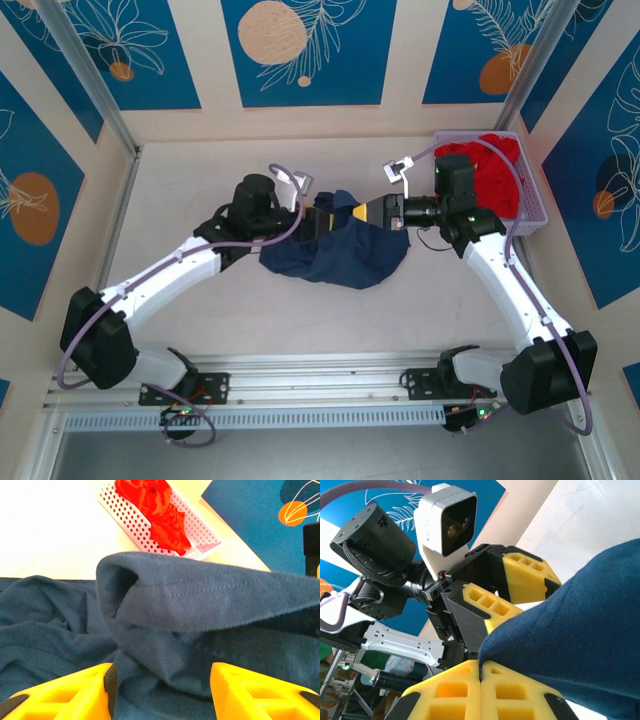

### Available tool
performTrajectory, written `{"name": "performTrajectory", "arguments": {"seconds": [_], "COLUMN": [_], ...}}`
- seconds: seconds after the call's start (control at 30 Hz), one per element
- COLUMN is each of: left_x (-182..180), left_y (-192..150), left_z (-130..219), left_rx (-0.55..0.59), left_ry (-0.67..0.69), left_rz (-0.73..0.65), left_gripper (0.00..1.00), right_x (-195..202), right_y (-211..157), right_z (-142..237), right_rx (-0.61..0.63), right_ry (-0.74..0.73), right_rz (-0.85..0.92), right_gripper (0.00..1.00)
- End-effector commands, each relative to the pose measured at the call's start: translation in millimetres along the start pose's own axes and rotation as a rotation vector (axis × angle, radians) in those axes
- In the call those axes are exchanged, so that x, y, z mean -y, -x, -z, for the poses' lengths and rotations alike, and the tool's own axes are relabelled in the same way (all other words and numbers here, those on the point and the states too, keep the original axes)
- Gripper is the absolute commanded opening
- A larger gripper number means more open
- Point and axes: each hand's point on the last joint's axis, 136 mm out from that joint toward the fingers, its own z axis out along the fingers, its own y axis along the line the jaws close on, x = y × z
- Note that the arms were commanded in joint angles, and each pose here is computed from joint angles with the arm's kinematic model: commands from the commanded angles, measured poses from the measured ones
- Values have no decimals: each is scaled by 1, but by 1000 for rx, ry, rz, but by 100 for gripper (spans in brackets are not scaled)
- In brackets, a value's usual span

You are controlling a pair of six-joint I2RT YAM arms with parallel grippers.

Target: Fold the inside-out t-shirt

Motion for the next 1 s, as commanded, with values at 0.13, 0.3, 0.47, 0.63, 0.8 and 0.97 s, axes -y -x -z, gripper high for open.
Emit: {"name": "performTrajectory", "arguments": {"seconds": [0.13,0.3,0.47,0.63,0.8,0.97], "left_x": [3,8,24,41,56,62], "left_y": [-22,-38,-29,12,27,32], "left_z": [-27,-48,-55,-18,14,31], "left_rx": [-159,-234,-218,-38,62,96], "left_ry": [-41,-91,-215,-368,-458,-499], "left_rz": [106,168,222,191,111,70], "left_gripper": [55,54,11,0,0,0], "right_x": [3,4,8,32,46,61], "right_y": [-9,-9,-11,-13,-12,-16], "right_z": [-1,-1,4,12,20,22], "right_rx": [-19,-11,19,70,123,115], "right_ry": [27,23,-23,-168,-272,-351], "right_rz": [3,5,15,-17,-34,-45], "right_gripper": [0,0,0,0,0,0]}}
